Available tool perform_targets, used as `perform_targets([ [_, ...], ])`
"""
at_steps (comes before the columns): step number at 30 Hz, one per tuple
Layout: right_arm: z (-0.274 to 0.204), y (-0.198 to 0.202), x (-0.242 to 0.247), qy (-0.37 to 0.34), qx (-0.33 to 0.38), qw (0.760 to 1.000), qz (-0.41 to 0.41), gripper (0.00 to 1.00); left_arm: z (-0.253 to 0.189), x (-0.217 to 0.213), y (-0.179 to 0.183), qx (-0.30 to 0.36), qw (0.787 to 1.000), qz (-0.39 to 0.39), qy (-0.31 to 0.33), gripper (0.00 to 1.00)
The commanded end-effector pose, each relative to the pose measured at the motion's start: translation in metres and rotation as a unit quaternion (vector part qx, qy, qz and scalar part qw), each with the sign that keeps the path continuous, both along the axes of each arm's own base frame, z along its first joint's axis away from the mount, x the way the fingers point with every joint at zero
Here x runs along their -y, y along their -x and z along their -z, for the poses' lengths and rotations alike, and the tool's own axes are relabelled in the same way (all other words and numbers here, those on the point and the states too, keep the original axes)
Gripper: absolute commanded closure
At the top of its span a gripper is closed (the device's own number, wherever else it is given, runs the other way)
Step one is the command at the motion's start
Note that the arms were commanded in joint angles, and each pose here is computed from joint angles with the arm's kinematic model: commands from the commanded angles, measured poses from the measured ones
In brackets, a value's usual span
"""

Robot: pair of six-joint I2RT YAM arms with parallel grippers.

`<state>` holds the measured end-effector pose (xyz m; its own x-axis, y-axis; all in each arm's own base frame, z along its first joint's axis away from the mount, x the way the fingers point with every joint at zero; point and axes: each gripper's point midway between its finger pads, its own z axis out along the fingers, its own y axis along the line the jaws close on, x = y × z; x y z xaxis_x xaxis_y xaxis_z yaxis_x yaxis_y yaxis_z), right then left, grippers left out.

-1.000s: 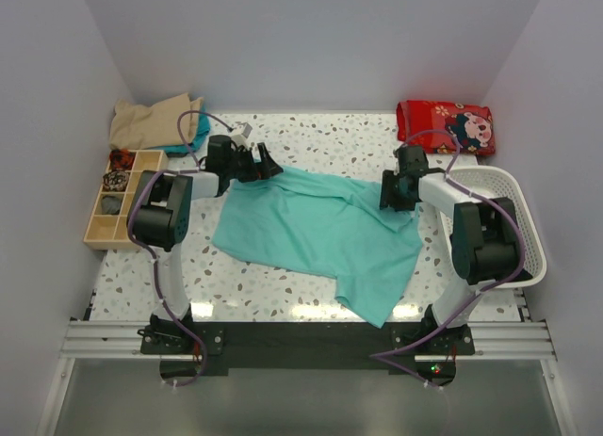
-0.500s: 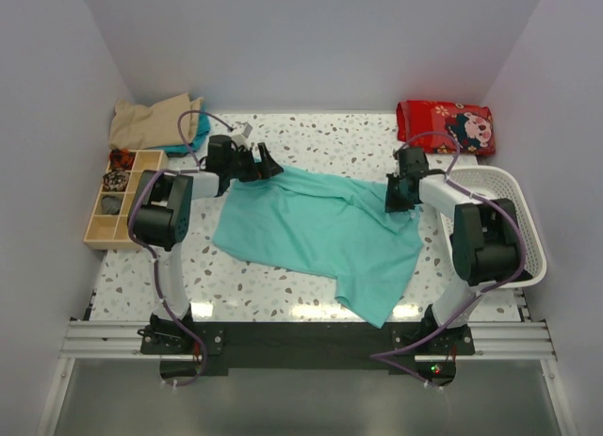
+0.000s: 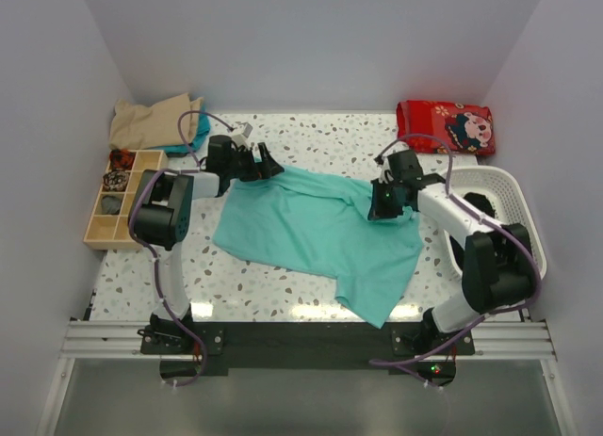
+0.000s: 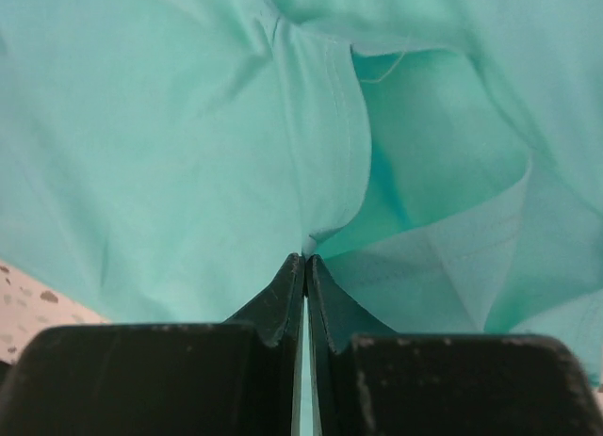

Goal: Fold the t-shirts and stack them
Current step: Fold the flattened tshirt in 1/3 of the way

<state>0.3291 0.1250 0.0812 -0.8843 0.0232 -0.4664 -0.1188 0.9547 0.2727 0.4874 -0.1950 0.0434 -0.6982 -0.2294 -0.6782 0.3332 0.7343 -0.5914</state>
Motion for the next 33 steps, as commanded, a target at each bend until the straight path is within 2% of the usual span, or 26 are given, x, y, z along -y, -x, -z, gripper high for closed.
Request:
perform_targets([
  [1,0.019,0.054,-0.009,-0.004,-0.089,0.995,-0.046,0.97,0.042,-0.003,0.021,-0.079,0.997,-0.004,-0.009,0.0],
  [3,0.026,0.079,-0.011,-0.001,-0.123,0.991,-0.06,0.96,0.044,-0.003,0.023,-0.082,0.997,-0.003,-0.008,0.0],
  [4,0.028,0.086,-0.009,0.004,-0.129,0.99,-0.059,0.81,0.045,-0.003,0.022,-0.082,0.997,-0.003,-0.007,0.0],
  [5,0.028,0.095,-0.008,0.009,-0.14,0.989,-0.054,0.72,0.045,-0.002,0.023,-0.083,0.997,-0.002,-0.007,0.0],
  [6,0.03,0.101,-0.005,0.013,-0.143,0.988,-0.049,0.68,0.046,-0.002,0.023,-0.083,0.996,-0.002,-0.006,0.0],
  [7,0.022,0.1,0.0,0.025,-0.122,0.992,-0.038,0.66,0.046,-0.002,0.022,-0.083,0.997,-0.003,-0.005,0.0],
  [9,0.006,0.095,0.002,0.026,-0.091,0.995,-0.026,0.55,0.048,-0.001,0.023,-0.086,0.996,-0.001,-0.003,0.0],
  [11,-0.018,0.076,0.014,0.044,-0.023,0.999,0.014,0.46,0.046,-0.001,0.022,-0.084,0.996,0.0,-0.001,0.0],
  [15,-0.047,0.037,0.028,0.06,0.083,0.991,0.085,0.44,0.046,0.002,0.024,-0.087,0.996,0.004,0.008,0.0],
  [18,-0.051,0.006,0.046,0.1,0.124,0.977,0.145,0.44,0.043,0.003,0.024,-0.086,0.996,0.006,0.012,0.0],
  [27,-0.003,-0.054,0.037,0.137,0.097,0.973,0.158,0.47,0.039,0.003,0.025,-0.081,0.997,0.006,0.013,0.0],
  [33,0.001,-0.081,0.028,0.134,0.109,0.973,0.151,0.47,0.043,0.003,0.027,-0.084,0.996,0.007,0.011,0.0],
])
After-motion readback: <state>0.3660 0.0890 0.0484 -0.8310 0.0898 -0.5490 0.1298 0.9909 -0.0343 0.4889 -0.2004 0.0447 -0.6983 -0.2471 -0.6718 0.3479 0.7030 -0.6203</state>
